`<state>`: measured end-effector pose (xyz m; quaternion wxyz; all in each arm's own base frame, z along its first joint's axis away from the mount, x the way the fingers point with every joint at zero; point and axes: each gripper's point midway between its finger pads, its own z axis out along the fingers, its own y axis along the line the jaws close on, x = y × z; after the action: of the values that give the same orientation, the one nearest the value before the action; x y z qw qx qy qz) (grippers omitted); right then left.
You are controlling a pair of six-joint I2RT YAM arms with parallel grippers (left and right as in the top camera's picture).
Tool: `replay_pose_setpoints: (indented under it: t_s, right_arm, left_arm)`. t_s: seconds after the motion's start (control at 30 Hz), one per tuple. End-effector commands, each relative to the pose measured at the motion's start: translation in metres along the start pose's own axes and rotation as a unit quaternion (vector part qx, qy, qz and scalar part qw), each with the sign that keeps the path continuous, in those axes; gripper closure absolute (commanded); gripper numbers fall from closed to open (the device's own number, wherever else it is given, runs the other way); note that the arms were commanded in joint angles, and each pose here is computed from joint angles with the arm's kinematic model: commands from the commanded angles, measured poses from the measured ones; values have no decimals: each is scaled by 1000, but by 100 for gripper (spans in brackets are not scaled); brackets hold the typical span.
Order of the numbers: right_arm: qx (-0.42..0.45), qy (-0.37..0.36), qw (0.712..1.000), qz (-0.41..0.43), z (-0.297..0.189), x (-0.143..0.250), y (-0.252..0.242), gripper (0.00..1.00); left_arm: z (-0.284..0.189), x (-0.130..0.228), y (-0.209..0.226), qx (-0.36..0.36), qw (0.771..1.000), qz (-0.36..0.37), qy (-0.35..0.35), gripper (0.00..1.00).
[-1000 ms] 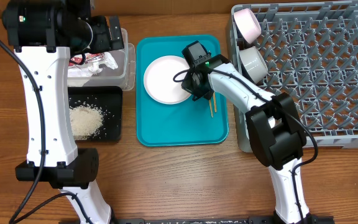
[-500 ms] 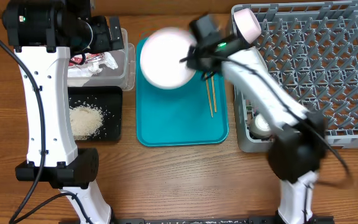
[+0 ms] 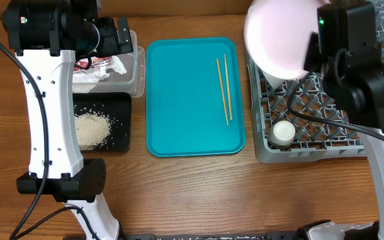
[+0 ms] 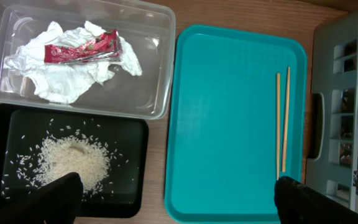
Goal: Sort waste into correct bins and load items into the dishwasher
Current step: 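Lift the white plate into the rack and stand it upright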
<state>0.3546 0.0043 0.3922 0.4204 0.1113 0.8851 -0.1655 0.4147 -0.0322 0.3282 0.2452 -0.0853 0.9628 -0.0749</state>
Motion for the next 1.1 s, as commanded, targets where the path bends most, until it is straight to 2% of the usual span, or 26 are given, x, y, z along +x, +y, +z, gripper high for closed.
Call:
replay_pose_setpoints:
  t_s: [0.0,0.17,0.4,0.57,0.77,1.07]
  right_arm:
    - [131,-18,991,-25,5,-7,-44,96]
    - [216,-29,975,-42,25,-11,-52,96]
    - [264,-27,958,-113,84,-16,-30,96]
    - [282,-7,952,-119,125,-11,-29,96]
    - [238,16,961,-139,167,-4,-16,96]
    - [232,32,958,-167,208,7,-3,96]
  left_arm:
    - [4,0,0,-3,1000,-4,4,0]
    - [4,0,0,-3,1000,-4,4,0]
    - [4,0,0,-3,1000,-4,4,0]
    - [4,0,0,-2,1000,-4,4,0]
    - [4,0,0,-3,1000,-4,4,0]
    - [4,0,0,-3,1000,-4,4,0]
